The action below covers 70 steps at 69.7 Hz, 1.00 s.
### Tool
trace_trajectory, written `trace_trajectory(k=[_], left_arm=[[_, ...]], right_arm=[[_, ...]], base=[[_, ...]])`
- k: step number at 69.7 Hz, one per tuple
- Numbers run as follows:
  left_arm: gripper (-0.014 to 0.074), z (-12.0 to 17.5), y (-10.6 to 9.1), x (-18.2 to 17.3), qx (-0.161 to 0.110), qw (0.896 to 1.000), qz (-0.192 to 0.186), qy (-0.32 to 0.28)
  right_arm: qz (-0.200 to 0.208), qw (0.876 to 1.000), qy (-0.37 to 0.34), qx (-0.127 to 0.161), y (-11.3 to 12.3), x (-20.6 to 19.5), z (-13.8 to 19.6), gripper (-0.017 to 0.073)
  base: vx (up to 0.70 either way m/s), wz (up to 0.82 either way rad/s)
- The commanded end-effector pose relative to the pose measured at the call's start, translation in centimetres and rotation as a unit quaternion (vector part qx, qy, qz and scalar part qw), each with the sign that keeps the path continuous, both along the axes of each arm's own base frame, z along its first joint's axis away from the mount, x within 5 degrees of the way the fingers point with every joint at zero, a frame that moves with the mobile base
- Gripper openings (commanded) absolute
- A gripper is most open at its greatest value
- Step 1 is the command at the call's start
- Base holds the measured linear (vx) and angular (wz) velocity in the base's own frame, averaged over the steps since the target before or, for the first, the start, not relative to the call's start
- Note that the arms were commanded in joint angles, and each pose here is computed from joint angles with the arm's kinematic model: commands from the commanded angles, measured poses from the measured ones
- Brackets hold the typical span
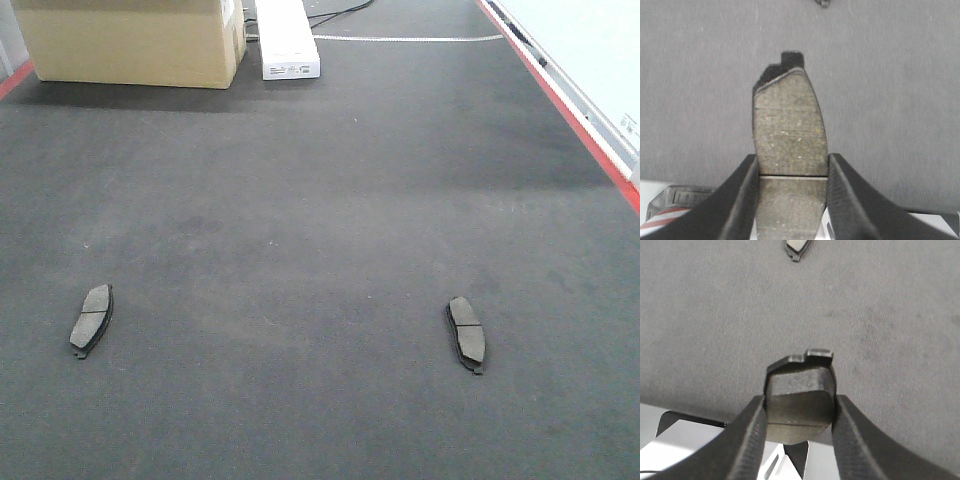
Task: Move and align brake pads A on conveyor
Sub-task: 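Approach the conveyor and hold both pads above the belt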
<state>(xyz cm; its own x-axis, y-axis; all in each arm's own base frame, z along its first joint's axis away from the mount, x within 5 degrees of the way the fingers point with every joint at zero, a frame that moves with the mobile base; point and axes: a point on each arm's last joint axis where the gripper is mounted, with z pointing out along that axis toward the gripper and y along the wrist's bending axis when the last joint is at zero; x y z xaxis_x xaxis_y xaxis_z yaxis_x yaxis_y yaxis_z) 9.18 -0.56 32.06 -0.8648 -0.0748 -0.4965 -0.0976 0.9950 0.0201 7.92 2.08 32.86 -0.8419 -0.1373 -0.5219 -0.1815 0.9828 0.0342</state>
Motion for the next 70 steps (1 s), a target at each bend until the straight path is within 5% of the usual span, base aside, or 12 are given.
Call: trace_trajectory(k=[1,70], left_arm=[[-0.0006,0.91,0.07,0.27,0.001,1.000,0.001,-0.025],[-0.0006,0.92,0.10,0.29,0.004,1.000,0.001,-0.027]], right_arm=[[0.001,1.000,-0.011,-0.003,-0.09,0.01,0.74,-0.0008],[0.001,1.000,-0.010,-0.004,-0.10,-0.01,0.73,-0.0008]], base=[[0.06,0.03],[0.01,0.00]])
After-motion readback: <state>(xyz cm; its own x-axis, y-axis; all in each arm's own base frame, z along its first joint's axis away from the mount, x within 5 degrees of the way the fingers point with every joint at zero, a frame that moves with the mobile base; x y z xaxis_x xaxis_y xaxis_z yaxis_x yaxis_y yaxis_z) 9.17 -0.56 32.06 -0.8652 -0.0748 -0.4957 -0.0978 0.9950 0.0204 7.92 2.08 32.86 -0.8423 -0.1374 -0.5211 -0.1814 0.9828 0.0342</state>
